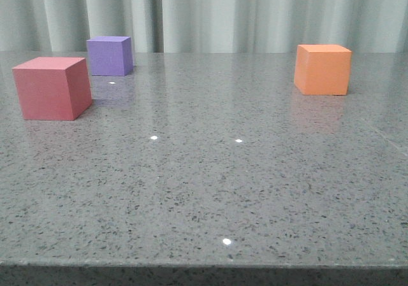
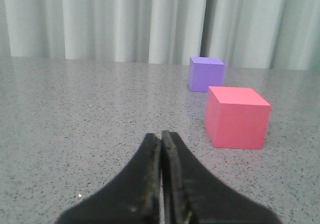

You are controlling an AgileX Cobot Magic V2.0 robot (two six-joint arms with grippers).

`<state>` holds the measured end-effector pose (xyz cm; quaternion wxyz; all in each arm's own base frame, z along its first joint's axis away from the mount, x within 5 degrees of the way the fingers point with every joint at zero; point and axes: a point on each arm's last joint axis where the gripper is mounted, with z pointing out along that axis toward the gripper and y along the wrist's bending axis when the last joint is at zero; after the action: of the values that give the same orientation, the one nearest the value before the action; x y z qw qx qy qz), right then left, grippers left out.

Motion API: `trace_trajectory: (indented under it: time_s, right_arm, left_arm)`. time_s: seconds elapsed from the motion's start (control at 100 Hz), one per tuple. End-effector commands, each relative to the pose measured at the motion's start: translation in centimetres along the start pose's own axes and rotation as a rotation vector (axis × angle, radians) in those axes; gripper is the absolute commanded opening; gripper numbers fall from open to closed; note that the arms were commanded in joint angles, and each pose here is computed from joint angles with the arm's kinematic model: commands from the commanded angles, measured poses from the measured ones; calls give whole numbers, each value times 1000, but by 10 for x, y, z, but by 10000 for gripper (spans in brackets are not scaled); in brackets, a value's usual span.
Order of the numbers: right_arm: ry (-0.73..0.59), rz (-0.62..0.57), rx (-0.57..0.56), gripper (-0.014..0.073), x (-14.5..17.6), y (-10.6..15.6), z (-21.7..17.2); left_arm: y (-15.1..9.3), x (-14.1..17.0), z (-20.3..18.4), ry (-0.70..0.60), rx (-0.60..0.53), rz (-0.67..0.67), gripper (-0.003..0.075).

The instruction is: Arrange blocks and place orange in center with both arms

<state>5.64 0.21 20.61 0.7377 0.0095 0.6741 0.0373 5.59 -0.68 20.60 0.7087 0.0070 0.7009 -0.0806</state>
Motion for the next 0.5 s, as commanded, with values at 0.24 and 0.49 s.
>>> trace_trajectory:
  time_s: [0.24,0.49]
  right_arm:
    - [-164,-9,-5,-69,-31,2,-5]
    - [-65,0,6,-69,-80,5,-7]
  left_arm:
    - [0,5,-1,-78,13,-9,-20]
    - [0,5,-1,-78,13,-9,-20]
